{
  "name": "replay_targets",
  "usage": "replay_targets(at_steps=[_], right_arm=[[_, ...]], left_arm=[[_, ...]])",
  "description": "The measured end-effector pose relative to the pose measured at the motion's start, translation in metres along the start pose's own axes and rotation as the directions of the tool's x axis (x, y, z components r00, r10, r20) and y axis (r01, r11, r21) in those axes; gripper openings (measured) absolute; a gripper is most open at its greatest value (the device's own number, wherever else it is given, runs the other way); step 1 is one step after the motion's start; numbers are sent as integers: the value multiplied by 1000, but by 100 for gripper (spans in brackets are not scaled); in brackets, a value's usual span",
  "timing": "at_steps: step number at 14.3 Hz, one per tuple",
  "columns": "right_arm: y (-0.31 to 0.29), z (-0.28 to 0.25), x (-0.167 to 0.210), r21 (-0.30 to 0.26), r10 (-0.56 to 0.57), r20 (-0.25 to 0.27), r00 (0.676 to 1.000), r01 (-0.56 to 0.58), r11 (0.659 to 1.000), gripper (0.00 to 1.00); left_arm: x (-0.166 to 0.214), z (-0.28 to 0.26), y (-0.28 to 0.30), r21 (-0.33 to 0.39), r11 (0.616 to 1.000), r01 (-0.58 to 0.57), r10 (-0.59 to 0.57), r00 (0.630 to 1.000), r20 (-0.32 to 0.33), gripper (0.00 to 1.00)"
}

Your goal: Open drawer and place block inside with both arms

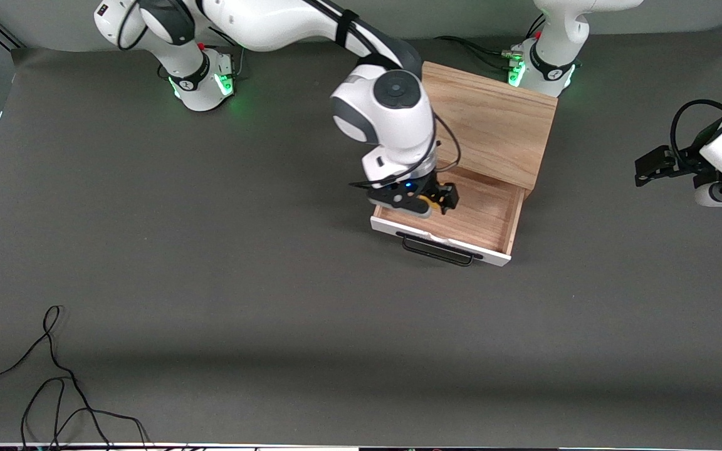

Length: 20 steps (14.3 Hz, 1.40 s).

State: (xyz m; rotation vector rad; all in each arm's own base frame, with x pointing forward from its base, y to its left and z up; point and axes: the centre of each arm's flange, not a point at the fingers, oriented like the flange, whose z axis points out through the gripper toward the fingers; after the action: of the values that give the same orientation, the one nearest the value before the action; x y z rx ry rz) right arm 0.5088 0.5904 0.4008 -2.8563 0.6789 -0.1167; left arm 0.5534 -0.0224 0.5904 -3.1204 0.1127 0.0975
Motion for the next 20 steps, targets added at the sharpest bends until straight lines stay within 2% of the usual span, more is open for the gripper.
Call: replay_targets(at_steps=[3, 6, 9, 12, 15, 18, 20], right_arm=[[26, -63, 63, -30, -10, 9, 1000, 11, 999, 100], [78, -125, 144, -54, -57, 10, 998, 58, 997, 100], [165, -164, 234, -56, -49, 27, 998, 51, 997, 100], [265, -194, 302, -54, -21, 39, 999, 23, 998, 100], [344, -210, 335, -82, -57, 37, 998, 60, 995, 100], [398, -222, 344, -129, -159, 39, 986, 163, 978, 100], [436, -236, 346, -137, -215, 62, 975, 221, 965, 100]], left_arm=[[0, 0, 1, 0, 1000, -1, 1, 1000, 1, 100], [0, 0, 2, 0, 1000, -3, 3, 1000, 1, 100], [0, 0, 2, 0, 1000, -4, 4, 1000, 1, 100], [0, 1, 3, 0, 1000, -5, 5, 1000, 2, 100], [0, 1, 3, 0, 1000, -6, 6, 1000, 3, 100], [1, 2, 3, 0, 1000, -6, 6, 1000, 4, 100], [1, 2, 3, 0, 1000, -6, 6, 1000, 4, 100]])
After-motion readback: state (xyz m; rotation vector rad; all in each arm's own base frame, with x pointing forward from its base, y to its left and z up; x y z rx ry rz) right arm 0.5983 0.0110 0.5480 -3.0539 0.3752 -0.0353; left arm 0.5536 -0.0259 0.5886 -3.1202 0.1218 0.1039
